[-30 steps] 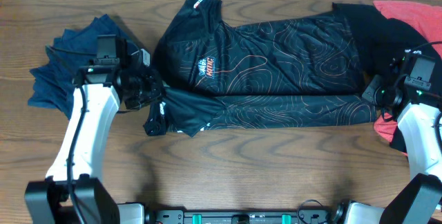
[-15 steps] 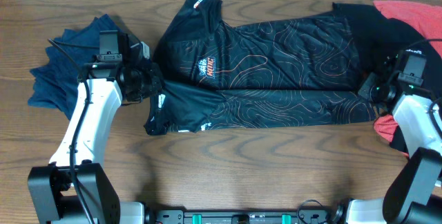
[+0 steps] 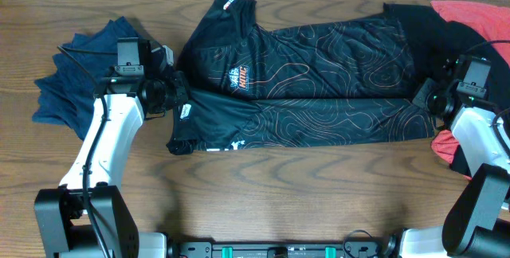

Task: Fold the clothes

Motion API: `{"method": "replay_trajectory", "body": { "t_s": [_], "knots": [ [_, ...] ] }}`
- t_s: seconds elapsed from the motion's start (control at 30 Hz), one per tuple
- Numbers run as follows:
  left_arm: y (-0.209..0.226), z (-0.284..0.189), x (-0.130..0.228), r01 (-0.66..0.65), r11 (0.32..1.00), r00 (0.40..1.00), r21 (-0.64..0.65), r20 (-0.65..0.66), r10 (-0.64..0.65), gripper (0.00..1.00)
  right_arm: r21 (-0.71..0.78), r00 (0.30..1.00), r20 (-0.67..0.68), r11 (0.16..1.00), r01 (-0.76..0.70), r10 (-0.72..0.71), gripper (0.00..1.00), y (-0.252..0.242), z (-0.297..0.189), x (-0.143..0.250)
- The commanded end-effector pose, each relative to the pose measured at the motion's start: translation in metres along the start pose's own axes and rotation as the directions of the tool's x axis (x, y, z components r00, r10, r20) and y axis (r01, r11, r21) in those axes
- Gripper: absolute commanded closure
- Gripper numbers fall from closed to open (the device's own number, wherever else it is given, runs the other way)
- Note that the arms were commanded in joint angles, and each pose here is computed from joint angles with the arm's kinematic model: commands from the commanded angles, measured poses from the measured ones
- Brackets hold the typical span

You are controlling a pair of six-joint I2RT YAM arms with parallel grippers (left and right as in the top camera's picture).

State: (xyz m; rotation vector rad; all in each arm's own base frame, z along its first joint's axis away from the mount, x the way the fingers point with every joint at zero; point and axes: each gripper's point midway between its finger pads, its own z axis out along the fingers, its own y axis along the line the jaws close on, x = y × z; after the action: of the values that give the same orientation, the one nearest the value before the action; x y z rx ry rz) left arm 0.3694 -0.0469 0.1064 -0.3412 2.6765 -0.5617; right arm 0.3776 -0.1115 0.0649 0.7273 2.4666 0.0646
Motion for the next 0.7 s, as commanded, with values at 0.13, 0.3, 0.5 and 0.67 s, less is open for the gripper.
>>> {"method": "replay_trajectory", "body": {
  "t_s": [0.13,0.3,0.5,0.67],
  "knots": [
    [0.003,0.003,0.001,-0.003,1.000,1.000,-0.013,-0.003,0.003,0.94,-0.017,0.999,0.015,0.999,0.029,-0.029,0.95,0.010,0.002,-0.002],
    [0.003,0.003,0.001,-0.002,1.000,1.000,-0.013,-0.003,0.002,0.58,-0.034,0.998,0.024,0.998,0.054,-0.053,0.82,0.021,0.002,-0.001],
    [0.003,0.003,0.008,0.006,1.000,0.999,-0.012,-0.032,-0.007,0.41,-0.013,0.998,0.020,0.998,0.058,-0.058,0.74,0.018,0.002,0.000],
    [-0.001,0.004,0.030,-0.012,1.000,0.993,-0.023,-0.116,0.009,0.41,0.128,0.997,-0.047,0.990,0.061,-0.055,0.74,-0.010,0.001,0.017]
  ]
}}
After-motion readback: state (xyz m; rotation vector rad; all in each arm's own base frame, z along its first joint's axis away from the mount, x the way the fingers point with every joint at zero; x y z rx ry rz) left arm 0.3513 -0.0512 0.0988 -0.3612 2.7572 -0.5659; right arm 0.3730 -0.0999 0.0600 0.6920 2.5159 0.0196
